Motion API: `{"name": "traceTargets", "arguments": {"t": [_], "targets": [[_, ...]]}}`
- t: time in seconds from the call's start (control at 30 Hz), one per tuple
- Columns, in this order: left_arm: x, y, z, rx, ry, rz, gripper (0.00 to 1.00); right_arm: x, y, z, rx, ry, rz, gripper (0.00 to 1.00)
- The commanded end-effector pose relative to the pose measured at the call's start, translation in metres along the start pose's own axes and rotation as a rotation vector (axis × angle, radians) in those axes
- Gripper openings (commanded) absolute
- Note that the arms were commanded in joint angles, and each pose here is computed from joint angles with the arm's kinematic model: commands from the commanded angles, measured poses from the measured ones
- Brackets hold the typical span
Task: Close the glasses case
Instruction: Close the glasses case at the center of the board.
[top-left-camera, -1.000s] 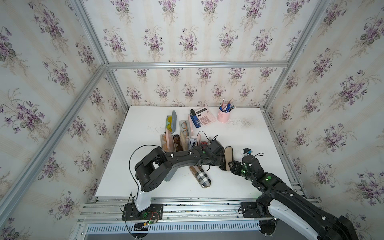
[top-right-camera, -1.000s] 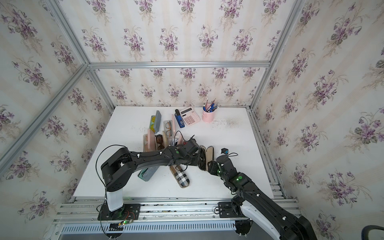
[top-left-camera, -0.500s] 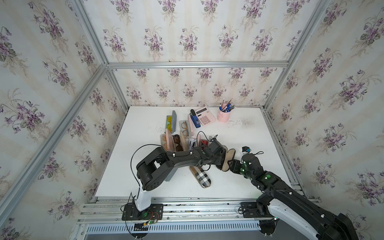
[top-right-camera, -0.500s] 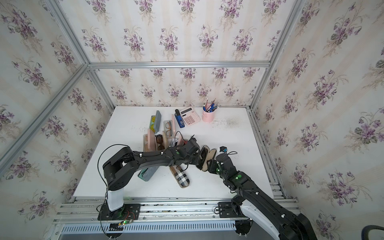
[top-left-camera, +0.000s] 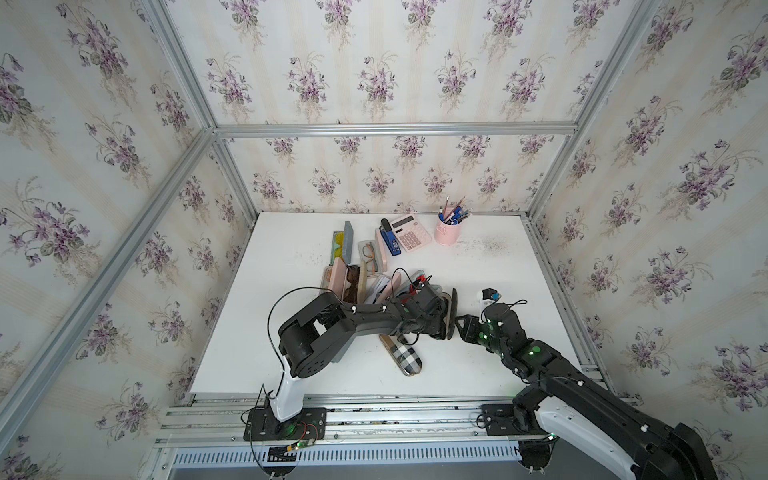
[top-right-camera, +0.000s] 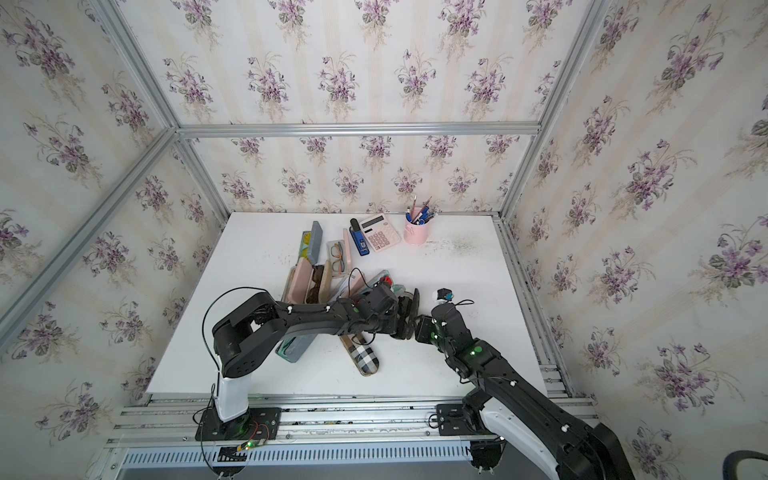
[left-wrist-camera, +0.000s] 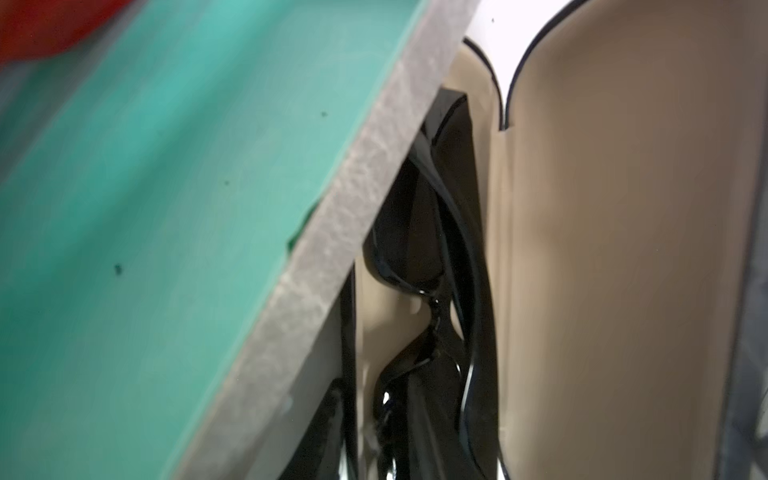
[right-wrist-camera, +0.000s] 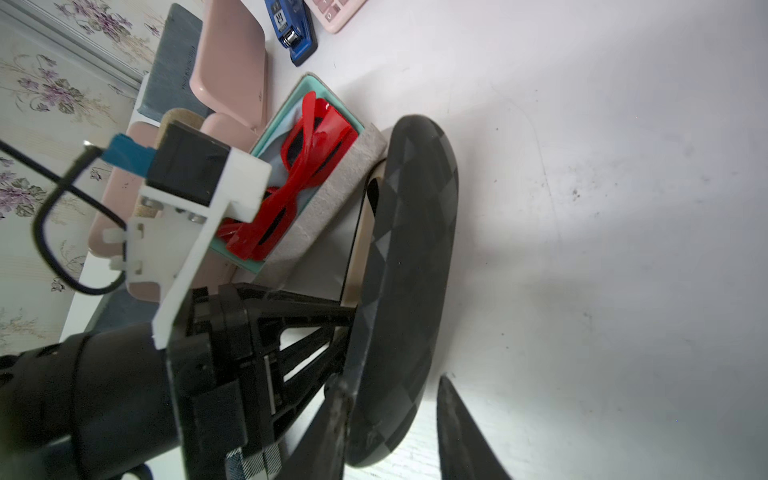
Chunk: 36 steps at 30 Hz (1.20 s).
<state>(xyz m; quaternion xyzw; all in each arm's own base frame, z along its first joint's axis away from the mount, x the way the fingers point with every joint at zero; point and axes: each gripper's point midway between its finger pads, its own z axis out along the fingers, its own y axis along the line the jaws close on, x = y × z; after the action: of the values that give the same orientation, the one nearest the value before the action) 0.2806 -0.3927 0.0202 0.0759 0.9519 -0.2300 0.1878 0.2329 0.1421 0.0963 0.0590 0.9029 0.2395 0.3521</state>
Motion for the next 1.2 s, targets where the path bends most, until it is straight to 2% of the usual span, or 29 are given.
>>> {"name": "traceTargets", "arguments": {"t": [0.0, 0.33, 0.9, 1.17], "targets": [[0.017, 0.018, 0.002, -0.064, 0.055, -0.008, 0.29, 0.0, -0.004, -0.001, 0.03, 0.006, -0.018, 0.36], [0.019, 0.019, -0.001, -0.056, 0.047, -0.018, 0.3, 0.002, 0.002, 0.011, 0.011, 0.038, -0.021, 0.33], [0.02, 0.014, 0.0, -0.042, 0.042, 0.0, 0.25, -0.004, 0.021, 0.023, -0.055, 0.055, -0.048, 0.05], [0.019, 0.01, 0.001, -0.033, 0.042, 0.011, 0.24, 0.006, 0.021, 0.035, -0.063, 0.099, -0.048, 0.01]]}}
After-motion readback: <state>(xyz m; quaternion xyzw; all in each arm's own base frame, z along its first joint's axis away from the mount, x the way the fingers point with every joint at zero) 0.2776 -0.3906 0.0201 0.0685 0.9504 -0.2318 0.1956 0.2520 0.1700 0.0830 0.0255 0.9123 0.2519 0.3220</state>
